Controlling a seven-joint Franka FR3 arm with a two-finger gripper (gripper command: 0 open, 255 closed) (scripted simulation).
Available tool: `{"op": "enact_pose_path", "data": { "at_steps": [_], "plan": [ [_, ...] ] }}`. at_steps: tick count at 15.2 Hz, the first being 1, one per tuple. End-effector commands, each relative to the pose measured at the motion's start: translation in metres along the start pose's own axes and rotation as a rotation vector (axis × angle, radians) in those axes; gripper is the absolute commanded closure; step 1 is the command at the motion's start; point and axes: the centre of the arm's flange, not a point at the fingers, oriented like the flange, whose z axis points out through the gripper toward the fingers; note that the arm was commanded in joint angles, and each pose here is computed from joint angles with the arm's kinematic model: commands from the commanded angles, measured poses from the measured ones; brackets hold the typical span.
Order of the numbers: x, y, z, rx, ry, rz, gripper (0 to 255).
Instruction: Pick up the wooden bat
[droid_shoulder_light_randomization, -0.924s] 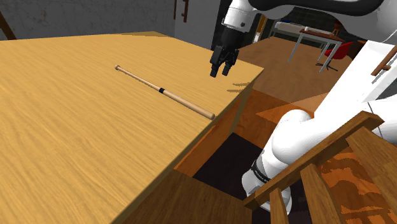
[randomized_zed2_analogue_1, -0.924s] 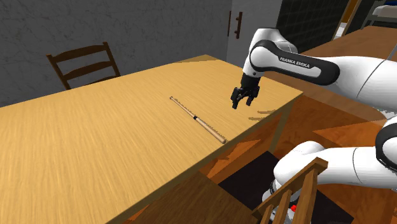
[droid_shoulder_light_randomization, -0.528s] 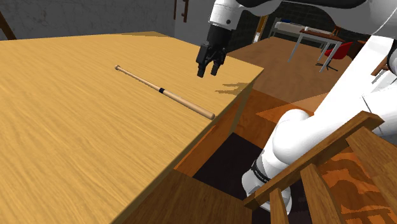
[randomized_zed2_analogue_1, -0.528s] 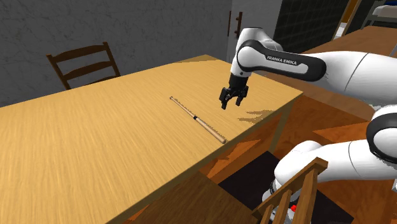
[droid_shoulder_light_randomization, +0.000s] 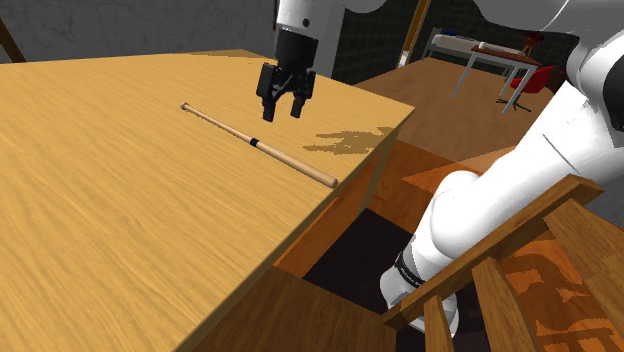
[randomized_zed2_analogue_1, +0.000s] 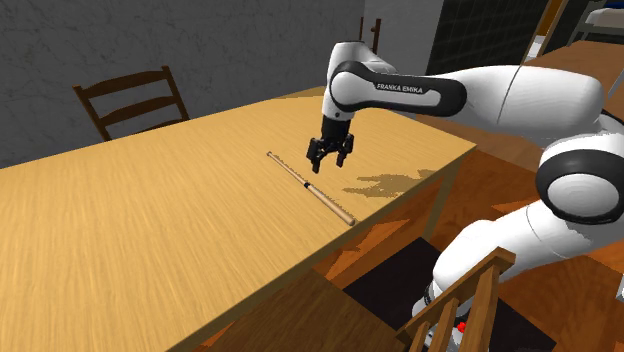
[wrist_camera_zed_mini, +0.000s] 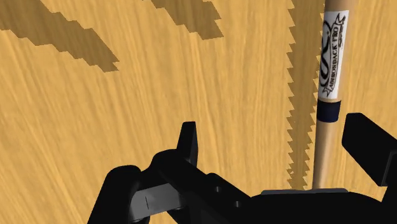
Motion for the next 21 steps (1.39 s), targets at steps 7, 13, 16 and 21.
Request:
{"op": "enact_pose_path", "data": {
  "at_steps": [7, 13, 16, 21],
  "plan": [
    [0.037, -0.063, 0.021, 0.002, -0.022, -0.029, 0],
    [0.037, -0.058, 0.05, 0.002, -0.022, -0.029, 0],
    [0.038, -0.058, 0.049, 0.002, -0.022, -0.029, 255],
    [0.038, -0.058, 0.049, 0.002, -0.022, -0.029, 255]
  ]
}}
